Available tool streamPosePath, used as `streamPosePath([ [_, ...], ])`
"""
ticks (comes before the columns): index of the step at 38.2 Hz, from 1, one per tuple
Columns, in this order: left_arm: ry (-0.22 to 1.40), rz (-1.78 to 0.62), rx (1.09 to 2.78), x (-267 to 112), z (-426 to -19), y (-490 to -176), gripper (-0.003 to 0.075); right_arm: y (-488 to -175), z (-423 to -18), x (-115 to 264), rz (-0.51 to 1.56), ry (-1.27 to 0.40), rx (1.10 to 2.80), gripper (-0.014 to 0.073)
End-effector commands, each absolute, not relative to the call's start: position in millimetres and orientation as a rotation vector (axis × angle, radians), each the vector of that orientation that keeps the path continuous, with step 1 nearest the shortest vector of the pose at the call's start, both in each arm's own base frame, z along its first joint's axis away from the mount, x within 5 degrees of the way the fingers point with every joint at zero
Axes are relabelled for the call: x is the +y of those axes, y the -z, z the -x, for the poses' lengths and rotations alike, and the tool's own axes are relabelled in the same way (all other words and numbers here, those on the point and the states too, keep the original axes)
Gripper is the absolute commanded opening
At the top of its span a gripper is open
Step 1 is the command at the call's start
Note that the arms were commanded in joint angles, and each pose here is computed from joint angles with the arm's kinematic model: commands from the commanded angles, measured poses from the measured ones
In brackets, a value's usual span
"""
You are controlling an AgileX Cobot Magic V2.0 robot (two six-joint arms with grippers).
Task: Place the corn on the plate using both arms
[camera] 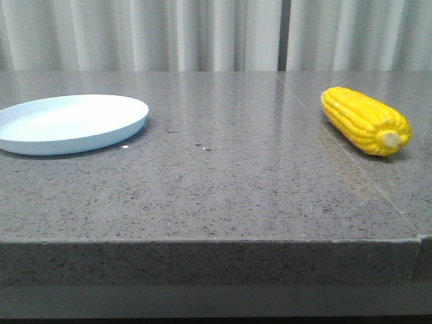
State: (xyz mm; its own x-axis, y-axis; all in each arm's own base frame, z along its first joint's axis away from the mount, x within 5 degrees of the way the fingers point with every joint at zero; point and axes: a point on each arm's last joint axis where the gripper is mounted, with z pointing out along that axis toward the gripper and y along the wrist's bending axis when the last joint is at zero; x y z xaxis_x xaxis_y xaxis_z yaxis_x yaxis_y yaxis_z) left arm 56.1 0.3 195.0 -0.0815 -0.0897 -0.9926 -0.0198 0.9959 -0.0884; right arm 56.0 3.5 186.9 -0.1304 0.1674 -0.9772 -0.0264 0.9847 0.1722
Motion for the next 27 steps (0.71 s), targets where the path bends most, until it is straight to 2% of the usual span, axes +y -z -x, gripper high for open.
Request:
streamPosePath([
  [1, 0.063, 0.092, 1.575, 1, -56, -196, -0.0020, -202, -54, 2, -0.107, -0.160, 1.576, -0.0070],
  [18, 0.062, 0.092, 1.543, 1, -56, -199, -0.0020, -204, -54, 2, -0.108, -0.159, 1.556, -0.0070],
  [21, 0.060, 0.092, 1.485, 1, -56, -204, -0.0020, -208, -54, 2, -0.108, -0.159, 1.523, -0.0070],
  [27, 0.052, 0.090, 1.233, 3, -50, -233, -0.0020, -224, -52, 1, -0.105, -0.160, 1.454, -0.0070],
])
